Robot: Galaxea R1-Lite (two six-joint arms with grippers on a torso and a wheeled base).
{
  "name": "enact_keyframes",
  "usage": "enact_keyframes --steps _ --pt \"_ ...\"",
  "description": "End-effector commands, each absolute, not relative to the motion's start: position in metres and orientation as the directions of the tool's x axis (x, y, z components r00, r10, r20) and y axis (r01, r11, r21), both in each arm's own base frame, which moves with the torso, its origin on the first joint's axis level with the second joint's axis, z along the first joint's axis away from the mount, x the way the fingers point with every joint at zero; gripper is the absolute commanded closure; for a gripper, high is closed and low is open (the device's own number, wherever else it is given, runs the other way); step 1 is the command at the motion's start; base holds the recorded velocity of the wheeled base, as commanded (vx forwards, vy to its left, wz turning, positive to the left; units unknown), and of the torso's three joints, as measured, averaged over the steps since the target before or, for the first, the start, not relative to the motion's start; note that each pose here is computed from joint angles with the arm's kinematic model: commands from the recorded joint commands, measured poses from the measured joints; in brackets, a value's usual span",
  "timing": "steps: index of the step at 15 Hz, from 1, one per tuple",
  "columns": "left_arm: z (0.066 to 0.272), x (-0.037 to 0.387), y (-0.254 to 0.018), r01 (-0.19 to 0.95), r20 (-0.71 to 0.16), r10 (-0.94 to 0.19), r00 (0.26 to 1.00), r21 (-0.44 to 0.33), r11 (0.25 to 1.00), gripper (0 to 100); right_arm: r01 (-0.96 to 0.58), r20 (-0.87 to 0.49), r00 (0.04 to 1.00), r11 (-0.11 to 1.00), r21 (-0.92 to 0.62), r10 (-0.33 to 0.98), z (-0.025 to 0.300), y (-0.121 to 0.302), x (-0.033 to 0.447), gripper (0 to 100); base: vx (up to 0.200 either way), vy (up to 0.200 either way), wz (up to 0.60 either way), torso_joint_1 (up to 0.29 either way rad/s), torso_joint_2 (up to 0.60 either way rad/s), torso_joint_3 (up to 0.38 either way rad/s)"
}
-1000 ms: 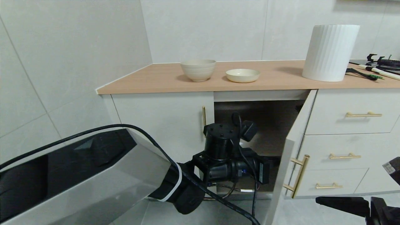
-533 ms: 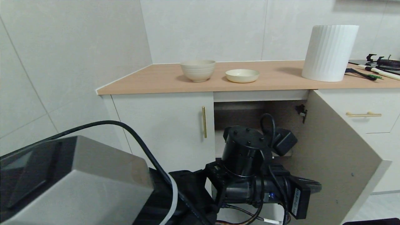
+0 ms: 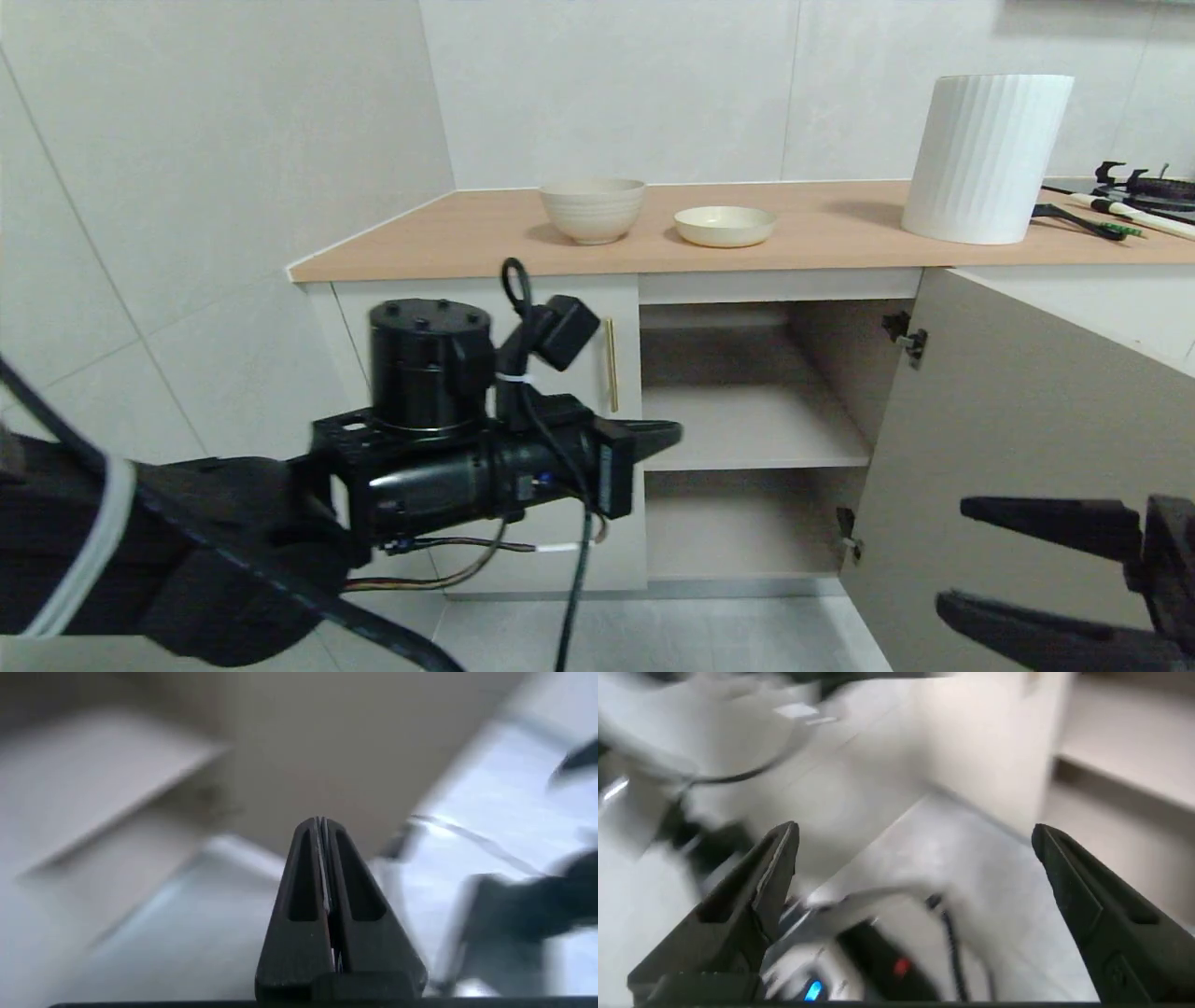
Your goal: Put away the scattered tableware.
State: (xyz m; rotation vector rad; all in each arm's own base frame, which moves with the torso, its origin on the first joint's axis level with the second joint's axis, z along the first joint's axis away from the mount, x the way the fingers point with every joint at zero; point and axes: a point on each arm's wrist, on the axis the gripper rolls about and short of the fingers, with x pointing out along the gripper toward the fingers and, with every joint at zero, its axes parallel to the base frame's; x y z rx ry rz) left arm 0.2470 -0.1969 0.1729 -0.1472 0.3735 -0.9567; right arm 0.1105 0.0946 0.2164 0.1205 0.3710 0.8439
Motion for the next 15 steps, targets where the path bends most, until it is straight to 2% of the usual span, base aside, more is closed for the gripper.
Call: enact_keyframes --steps 1,4,5,10,11,15 --pt "0.206 0.201 -0.096 0.583 -0.194 -0.604 0.773 -0.156 0.797 100 -0.613 -0.306 0.688 0.753 0.242 0.658 0.232 0.123 0.18 0 0.0 0.0 0.0 0.0 0.0 0.0" --pt "0.222 0.181 -0.062 0.469 -0.145 -0.488 0.861 -0.147 0.871 100 -0.559 -0.277 0.746 0.795 0.234 0.606 0.248 0.134 0.221 0 0.0 0.0 0.0 0.0 0.0 0.0" --pt "0.226 0.18 -0.053 0.433 -0.135 -0.455 0.88 -0.165 0.886 100 -0.538 -0.282 0.761 0.812 0.227 0.584 0.247 0.135 0.224 0 0.0 0.0 0.0 0.0 0.0 0.0" --pt "0.228 0.187 -0.044 0.381 -0.142 -0.407 0.902 -0.181 0.907 100 -0.477 -0.287 0.805 0.854 0.207 0.519 0.246 0.131 0.221 0 0.0 0.0 0.0 0.0 0.0 0.0" --pt "0.227 0.189 -0.044 0.38 -0.143 -0.407 0.902 -0.183 0.907 0 -0.475 -0.286 0.807 0.856 0.204 0.516 0.247 0.13 0.22 0 0.0 0.0 0.0 0.0 0.0 0.0" --pt "0.236 0.196 -0.039 0.346 -0.119 -0.383 0.916 -0.248 0.905 0 -0.458 -0.287 0.818 0.866 0.2 0.498 0.246 0.129 0.221 0 0.0 0.0 0.0 0.0 0.0 0.0"
